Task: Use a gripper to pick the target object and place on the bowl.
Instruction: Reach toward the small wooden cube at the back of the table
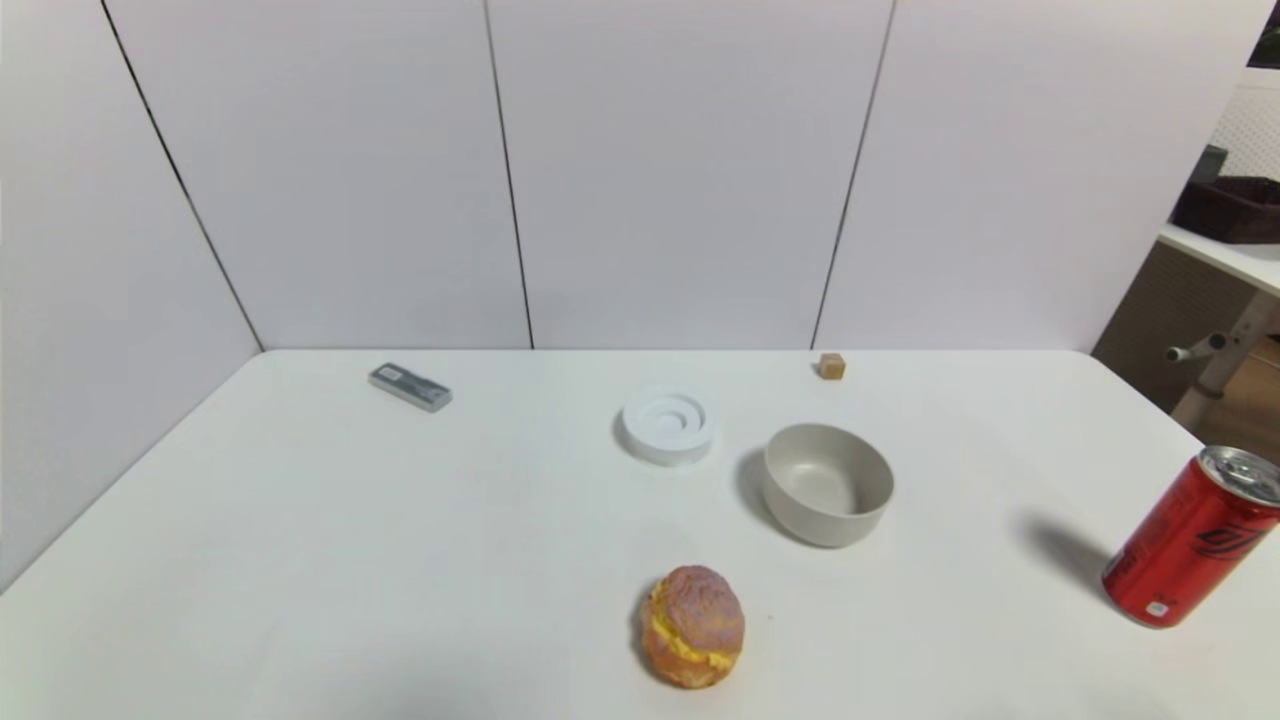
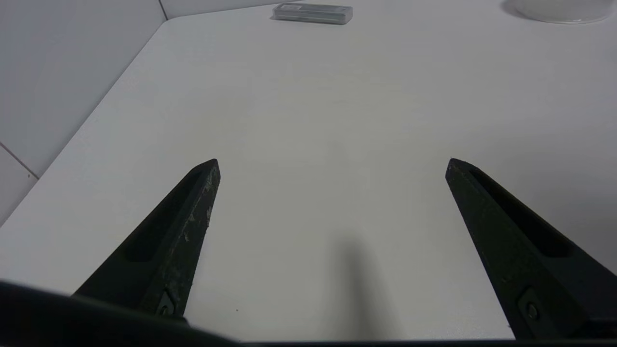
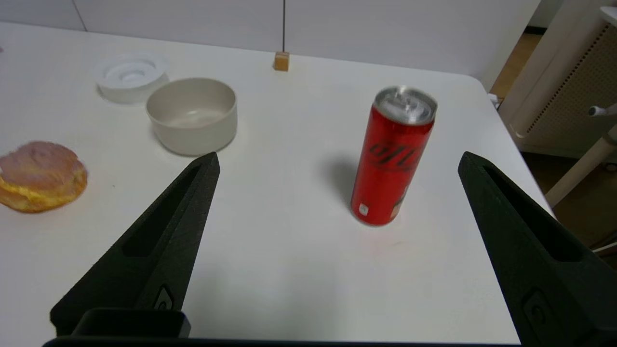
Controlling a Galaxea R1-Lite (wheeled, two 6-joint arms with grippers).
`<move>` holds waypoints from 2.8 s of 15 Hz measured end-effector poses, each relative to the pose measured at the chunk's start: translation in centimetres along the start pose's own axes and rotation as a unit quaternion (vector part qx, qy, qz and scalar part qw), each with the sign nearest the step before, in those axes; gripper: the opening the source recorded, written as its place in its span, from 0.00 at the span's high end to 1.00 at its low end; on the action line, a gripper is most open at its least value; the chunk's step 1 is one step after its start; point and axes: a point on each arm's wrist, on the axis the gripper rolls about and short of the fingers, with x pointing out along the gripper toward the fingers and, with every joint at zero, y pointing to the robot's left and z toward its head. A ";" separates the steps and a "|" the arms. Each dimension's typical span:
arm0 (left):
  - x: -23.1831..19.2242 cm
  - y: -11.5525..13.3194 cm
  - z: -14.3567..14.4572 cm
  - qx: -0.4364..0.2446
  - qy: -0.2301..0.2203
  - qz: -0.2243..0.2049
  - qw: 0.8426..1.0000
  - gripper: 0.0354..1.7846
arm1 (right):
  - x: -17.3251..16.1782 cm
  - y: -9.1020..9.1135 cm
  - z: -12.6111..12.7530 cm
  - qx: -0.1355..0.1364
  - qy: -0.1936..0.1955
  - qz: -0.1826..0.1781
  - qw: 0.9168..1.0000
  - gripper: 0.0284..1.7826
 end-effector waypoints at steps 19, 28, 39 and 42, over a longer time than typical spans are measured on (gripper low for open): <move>0.0 0.0 0.0 0.000 0.000 0.000 1.000 0.06 | 30.3 2.2 13.9 0.016 0.203 0.145 0.968 0.04; 0.0 0.0 0.0 0.000 0.000 0.000 1.000 0.06 | 36.9 4.7 9.2 0.012 0.280 0.166 0.946 0.04; 0.0 0.0 0.0 0.000 0.000 0.000 1.000 0.06 | 44.6 5.8 3.8 -0.013 0.322 0.098 0.941 0.04; 0.0 0.0 0.0 0.000 0.000 0.000 1.000 0.06 | 45.5 6.4 2.2 -0.026 0.340 0.081 0.937 0.04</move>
